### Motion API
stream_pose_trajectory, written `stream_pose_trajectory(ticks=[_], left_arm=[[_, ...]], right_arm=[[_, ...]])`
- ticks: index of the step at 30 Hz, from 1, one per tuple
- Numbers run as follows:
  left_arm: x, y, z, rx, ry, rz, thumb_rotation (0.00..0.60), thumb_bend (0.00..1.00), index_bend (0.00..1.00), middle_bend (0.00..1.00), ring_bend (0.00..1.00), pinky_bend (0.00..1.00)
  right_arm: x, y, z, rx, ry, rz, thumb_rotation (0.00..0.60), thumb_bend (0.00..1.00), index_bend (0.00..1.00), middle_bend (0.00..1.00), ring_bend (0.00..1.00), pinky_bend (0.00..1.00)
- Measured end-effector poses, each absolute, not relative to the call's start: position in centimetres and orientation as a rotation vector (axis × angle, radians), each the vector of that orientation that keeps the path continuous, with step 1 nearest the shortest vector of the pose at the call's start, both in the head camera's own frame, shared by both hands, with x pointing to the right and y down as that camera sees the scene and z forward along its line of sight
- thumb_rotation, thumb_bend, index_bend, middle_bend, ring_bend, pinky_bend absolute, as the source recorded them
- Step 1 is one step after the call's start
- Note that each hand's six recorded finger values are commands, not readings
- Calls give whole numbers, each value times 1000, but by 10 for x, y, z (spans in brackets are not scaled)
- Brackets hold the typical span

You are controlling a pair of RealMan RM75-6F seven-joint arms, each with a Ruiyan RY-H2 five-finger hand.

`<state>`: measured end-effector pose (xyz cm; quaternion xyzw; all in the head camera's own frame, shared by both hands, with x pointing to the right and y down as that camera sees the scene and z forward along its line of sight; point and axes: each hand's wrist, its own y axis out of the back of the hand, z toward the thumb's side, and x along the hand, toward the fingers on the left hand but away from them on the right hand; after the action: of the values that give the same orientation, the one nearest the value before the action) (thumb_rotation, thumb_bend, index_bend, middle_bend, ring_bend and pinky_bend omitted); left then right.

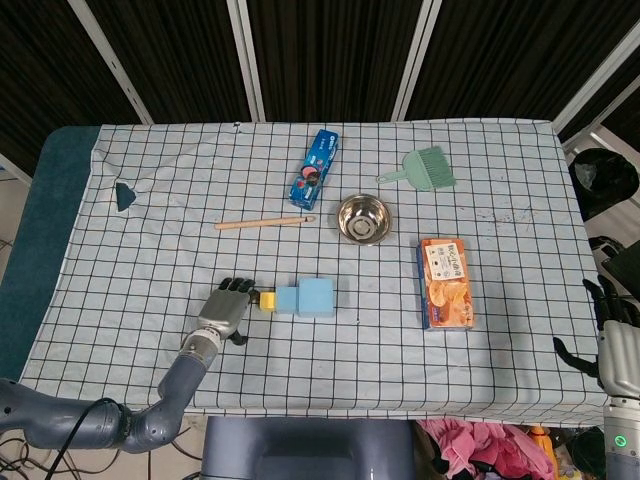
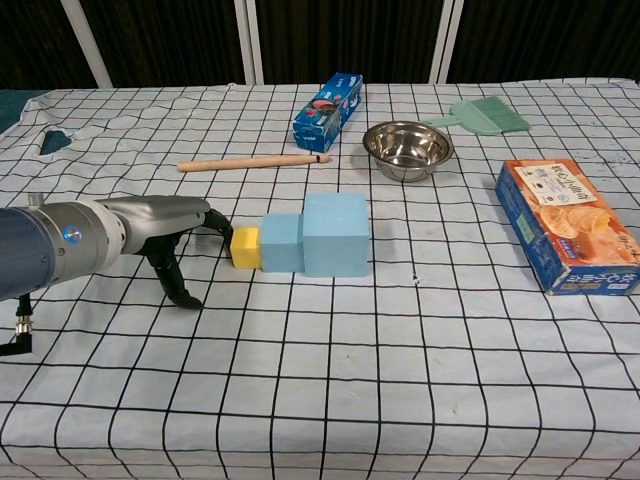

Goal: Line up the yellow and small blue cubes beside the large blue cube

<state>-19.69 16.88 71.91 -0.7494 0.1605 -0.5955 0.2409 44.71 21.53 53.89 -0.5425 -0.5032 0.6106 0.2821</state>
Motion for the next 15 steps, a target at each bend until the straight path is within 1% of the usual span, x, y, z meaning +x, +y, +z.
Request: stream_pose_trajectory(ticks=[8,15], left_arm=[[-192,170,720,-2047,435,-1622,600,204,232,70,0,0],[-202,162,715,-1982,463,-1640,600,204,232,70,0,0]], right_arm=[[447,215,539,-1457,-1346,1636,600,192,98,23,169,118],[448,215,538,-1454,-1351,1634,600,192,98,23,169,118]])
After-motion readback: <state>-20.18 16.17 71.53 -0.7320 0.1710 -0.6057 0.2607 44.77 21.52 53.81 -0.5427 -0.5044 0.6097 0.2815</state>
